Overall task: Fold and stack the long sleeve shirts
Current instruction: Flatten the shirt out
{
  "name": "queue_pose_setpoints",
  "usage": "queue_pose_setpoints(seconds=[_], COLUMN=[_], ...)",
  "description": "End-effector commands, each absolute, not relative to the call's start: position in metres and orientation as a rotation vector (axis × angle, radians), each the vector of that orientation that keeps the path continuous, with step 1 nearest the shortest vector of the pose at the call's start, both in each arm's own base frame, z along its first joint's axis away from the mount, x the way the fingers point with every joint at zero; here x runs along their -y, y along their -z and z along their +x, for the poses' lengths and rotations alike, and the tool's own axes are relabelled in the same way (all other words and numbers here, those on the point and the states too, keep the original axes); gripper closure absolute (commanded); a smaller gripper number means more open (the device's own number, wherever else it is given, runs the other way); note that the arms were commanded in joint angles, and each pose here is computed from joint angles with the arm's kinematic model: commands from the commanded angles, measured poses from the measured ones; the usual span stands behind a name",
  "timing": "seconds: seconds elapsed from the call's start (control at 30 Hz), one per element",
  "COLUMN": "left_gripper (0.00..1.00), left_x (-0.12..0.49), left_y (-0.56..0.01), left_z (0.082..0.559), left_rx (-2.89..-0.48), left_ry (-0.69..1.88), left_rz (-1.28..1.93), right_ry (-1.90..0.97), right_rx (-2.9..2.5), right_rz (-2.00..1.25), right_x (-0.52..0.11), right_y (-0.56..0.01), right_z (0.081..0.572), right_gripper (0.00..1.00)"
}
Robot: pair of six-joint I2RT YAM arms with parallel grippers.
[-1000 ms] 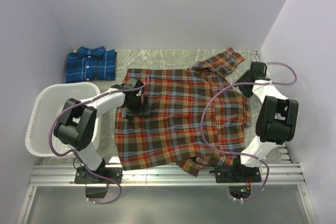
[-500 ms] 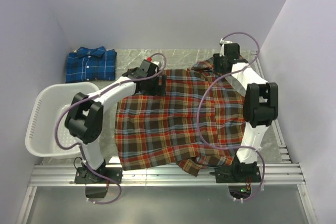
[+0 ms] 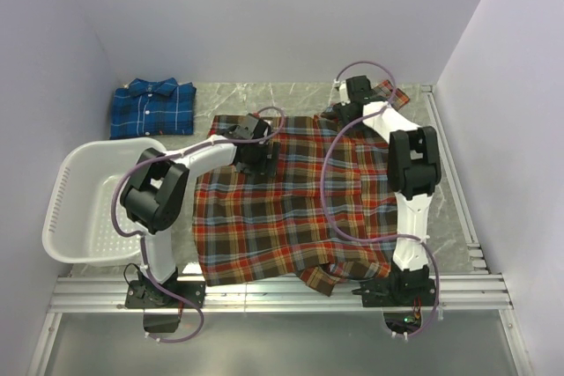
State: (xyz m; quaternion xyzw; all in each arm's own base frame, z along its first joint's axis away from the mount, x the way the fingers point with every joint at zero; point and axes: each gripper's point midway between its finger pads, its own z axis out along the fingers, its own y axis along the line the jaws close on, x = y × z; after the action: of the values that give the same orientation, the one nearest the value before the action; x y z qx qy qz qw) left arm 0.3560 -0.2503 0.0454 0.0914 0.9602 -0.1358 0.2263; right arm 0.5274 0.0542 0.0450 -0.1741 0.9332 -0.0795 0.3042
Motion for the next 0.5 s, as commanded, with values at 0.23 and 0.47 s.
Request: queue_pose_setpoints(seconds=[0.23, 0.47], left_gripper=[0.13, 0.13], left_x=[0.225, 0.211], left_y=[-0.005, 0.008], left_z=[0.312, 0.286], left_rx=[-2.799, -2.871], left_ry=[0.287, 0.256], left_rz=[0.224, 0.214], right_ry=[0.503, 0.667], right_rx=[-2.493, -2.478], right_rz=[-0.543, -0.456], right_x=[-0.037, -0.010], right_y=[-0.027, -0.025], right_z=[0.539, 0.554], right_gripper=[0.35, 0.36])
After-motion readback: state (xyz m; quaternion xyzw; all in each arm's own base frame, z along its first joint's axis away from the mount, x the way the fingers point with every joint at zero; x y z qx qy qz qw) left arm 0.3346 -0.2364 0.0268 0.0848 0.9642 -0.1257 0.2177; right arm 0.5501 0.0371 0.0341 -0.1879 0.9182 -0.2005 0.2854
